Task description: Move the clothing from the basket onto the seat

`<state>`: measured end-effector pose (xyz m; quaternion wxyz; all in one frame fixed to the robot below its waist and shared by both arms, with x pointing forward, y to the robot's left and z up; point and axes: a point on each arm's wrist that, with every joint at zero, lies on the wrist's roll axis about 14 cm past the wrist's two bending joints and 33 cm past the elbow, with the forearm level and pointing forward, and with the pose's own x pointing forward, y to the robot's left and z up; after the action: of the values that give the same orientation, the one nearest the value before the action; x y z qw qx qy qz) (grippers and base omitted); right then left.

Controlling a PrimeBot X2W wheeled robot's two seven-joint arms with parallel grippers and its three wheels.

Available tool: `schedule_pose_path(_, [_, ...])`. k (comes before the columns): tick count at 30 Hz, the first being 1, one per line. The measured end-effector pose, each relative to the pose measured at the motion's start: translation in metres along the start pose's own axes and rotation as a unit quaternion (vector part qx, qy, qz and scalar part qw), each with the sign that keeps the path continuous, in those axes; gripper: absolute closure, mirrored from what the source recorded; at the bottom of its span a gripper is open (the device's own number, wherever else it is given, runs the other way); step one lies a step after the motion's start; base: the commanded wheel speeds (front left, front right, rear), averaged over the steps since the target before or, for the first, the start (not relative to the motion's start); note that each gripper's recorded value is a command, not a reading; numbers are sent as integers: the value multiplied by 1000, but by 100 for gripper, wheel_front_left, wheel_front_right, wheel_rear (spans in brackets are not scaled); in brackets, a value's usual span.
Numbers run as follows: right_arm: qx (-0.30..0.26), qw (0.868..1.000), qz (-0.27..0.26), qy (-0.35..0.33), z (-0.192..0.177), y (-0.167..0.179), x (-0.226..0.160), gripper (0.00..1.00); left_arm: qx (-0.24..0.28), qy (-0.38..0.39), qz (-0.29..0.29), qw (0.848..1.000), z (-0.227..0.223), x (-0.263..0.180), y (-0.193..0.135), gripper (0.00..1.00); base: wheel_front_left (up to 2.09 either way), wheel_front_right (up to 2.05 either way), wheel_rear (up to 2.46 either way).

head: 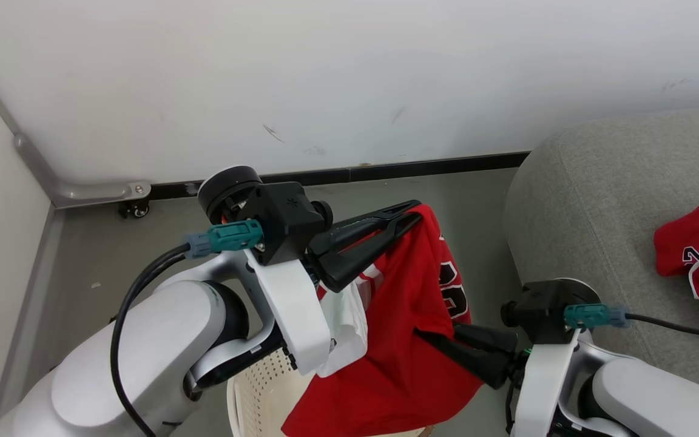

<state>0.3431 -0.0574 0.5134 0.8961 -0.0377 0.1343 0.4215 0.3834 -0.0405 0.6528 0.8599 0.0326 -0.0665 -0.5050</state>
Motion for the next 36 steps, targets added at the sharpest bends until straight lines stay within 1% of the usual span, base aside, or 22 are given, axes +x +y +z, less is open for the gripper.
schedule_pose_path(5, [-3,1000,0,-8,1,-1,0,100,-8,4,7,1000,-6,1,6,100,0,0,0])
schedule_pose_path(10, [3,1000,-17,-20,0,-11,-5,100,-23,13,15,1000,-18,2,12,100,0,0,0])
schedule_pose_path(19, [18,995,-76,-63,12,-48,-27,100,-69,26,26,997,-48,4,15,100,0,0,0])
schedule_pose_path(28, [45,983,-128,-120,29,-77,-48,100,-100,11,17,995,-60,14,5,100,0,0,0])
schedule_pose_path(32, [51,981,-135,-127,31,-82,-51,100,-115,10,13,993,-68,15,-2,100,0,0,0])
schedule_pose_path(35, [45,980,-140,-132,36,-87,-53,100,-120,9,11,993,-71,16,-5,100,0,0,0])
schedule_pose_path(36, [45,980,-141,-132,36,-88,-53,100,-121,11,11,993,-72,15,-6,98,0,0,0])
